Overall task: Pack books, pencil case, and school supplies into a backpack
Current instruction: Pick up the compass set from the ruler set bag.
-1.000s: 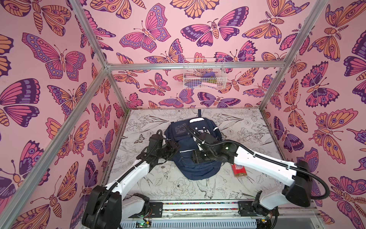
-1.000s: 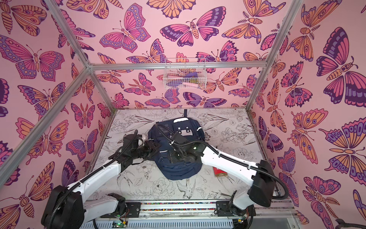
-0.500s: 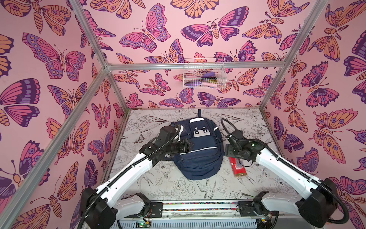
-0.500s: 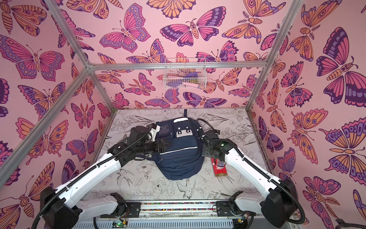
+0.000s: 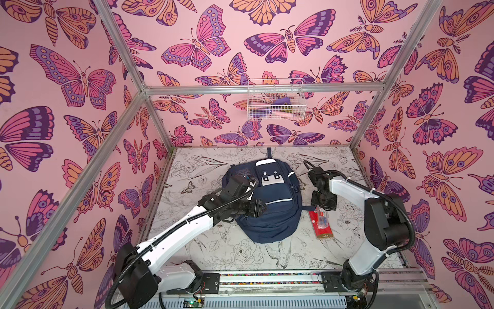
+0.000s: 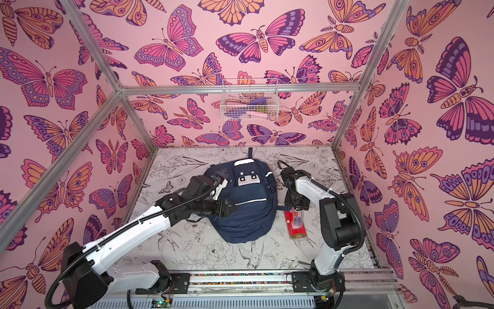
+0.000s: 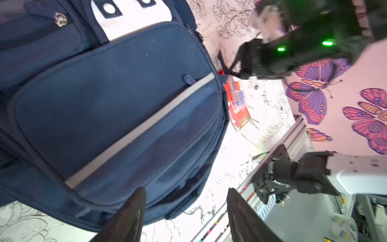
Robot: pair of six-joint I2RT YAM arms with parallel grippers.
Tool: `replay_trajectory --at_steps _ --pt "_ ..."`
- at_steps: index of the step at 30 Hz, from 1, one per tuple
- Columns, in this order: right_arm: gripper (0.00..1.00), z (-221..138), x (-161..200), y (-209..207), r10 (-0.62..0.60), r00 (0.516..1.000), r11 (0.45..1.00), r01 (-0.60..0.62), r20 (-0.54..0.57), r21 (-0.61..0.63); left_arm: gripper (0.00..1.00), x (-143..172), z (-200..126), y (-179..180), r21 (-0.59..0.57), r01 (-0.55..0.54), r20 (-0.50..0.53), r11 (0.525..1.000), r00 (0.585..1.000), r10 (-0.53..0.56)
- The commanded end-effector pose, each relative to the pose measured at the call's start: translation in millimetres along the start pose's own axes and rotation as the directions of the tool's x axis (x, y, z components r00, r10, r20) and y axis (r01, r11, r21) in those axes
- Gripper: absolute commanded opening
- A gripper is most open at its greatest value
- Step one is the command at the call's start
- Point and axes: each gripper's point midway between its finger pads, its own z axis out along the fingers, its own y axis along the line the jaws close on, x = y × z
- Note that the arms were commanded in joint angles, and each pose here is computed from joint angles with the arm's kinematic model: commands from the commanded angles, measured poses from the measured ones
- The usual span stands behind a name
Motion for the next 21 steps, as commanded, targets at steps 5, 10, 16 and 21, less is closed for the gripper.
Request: replay_trajectory --at_steps 5,10,16,21 --pt "0.6 13.6 6.5 2.3 -0.031 0.999 0.999 0.03 -0.025 -0.019 0.64 7.0 -14.5 -14.0 0.106 0.067 0.044 0.992 0.996 -0.072" --pt "0.47 15.0 8.8 0.7 -0.019 1.0 0.999 0.019 -0.006 -0.04 0.64 6.5 -21.8 -18.5 0.143 0.093 0.073 0.985 0.992 -0.104" --pt "0.34 -9.1 6.1 -3.2 0.013 0.999 0.995 -0.008 0.049 -0.096 0.67 4.3 -26.1 -19.8 0.158 0.114 0.097 0.981 0.987 -0.13" --pt "0.28 -56.3 5.4 -12.4 0.064 0.991 0.983 -0.042 0.118 -0.179 0.72 -4.0 -32.4 -29.4 0.201 0.103 0.126 0.974 0.983 -0.13"
